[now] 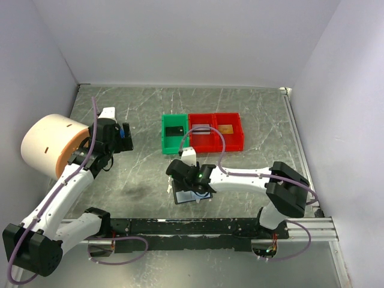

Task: Take the credit cards out of the card holder

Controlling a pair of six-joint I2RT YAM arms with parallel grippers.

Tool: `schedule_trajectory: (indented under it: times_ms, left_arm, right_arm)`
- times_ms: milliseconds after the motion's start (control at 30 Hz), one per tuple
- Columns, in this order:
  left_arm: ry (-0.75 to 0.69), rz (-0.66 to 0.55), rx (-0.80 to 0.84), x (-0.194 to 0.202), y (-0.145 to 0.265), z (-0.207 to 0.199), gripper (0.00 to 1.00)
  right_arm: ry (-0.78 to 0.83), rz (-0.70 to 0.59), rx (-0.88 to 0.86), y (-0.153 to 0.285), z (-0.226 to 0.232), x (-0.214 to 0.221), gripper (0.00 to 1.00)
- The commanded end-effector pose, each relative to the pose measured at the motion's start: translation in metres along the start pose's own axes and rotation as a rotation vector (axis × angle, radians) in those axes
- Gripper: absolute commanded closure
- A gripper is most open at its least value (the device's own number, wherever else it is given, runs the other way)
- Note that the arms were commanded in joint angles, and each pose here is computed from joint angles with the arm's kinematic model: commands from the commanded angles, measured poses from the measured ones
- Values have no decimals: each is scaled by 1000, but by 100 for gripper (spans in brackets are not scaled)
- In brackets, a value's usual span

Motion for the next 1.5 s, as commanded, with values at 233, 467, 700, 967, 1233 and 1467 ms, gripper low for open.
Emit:
schedule_trajectory:
  times_ms: [233,467,700,967,1233,1467]
  left_arm:
    - [-3,-22,-7,-6,0,2,1]
    - [-7,-21,-9,-5,0,3,1]
    - [-12,-11,-2,-4,-2,1,1]
    - [-19,-7,4,-3,-2,1,1]
    - [-23,-1,4,-2,-3,0,1]
    - [-28,6,6,-1,-4,0,2]
  right_arm:
    - [16,53,-7,-13,11,8,43]
    - [27,50,26,-18,13,-1,44]
    - [39,64,46,-23,10,3,44]
    - [13,110,50,-32,4,15,44]
    - [-14,139,1,-37,2,25,48]
    - [-77,110,-105,-31,2,18,55]
Point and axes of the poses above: each gripper's point midway between its finger pads, its own y axis back along the fingers, its own z axis along the line the jaws close on, x = y × z, the point moved 3 cm from there along y, back along the fingers, and after that the axes turned 13 degrees about y, right-handed, at the moved point
